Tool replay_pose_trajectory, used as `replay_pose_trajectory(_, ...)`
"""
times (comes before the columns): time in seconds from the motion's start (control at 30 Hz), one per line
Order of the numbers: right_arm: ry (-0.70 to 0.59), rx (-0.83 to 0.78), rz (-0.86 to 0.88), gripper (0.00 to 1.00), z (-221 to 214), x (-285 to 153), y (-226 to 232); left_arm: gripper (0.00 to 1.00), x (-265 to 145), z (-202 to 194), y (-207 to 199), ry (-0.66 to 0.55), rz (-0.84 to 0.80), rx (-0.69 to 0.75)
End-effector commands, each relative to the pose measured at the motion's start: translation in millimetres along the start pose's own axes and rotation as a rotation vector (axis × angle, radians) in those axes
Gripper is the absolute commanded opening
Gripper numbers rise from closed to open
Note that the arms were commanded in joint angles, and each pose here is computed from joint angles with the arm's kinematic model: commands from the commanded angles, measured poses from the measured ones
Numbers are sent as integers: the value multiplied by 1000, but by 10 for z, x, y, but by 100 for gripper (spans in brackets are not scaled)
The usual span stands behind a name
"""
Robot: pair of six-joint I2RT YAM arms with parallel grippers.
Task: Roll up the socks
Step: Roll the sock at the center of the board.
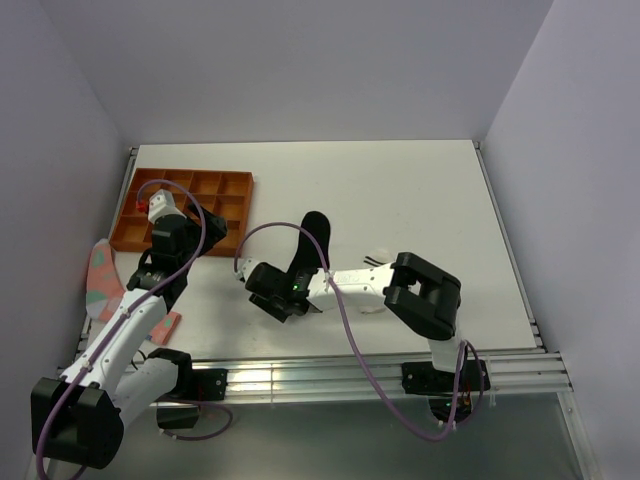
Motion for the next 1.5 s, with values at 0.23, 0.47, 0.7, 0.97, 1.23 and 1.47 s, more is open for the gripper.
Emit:
replay_pose_trajectory(0.23,-79,-1,-42,55,227,-273,1,80,15,16,-29,-12,-27,-24)
replay_pose_trajectory(0.47,-66,-2,-20,52,185,-230,46,79,33,-25,3,-5,-23,-27)
replay_pose_trajectory(0.7,-47,-28,1,39,136,-170,79,79,56,-66,46,3,-16,-26)
replay_pose_trajectory(0.97,-21,-52,72,26,87,-163,140,79,82,-155,125,12,-19,-28)
replay_pose_trajectory(1.23,-30,-17,339,20,26,-301,-37,70,99,-331,172,45,-102,-50)
replay_pose_trajectory(1.47,-64,93,538,16,40,-377,-420,58,49,-559,321,50,-199,-90)
Point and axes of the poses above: each gripper's point midway between its finger pads, its own x axis out along the fingers, its own y axis along the line the jaws close on, z = x × y, the point moved 6 cm from there along -x, back along the fingers, and after that the axes turned 7 degrees about -x, right-handed, at the moved point
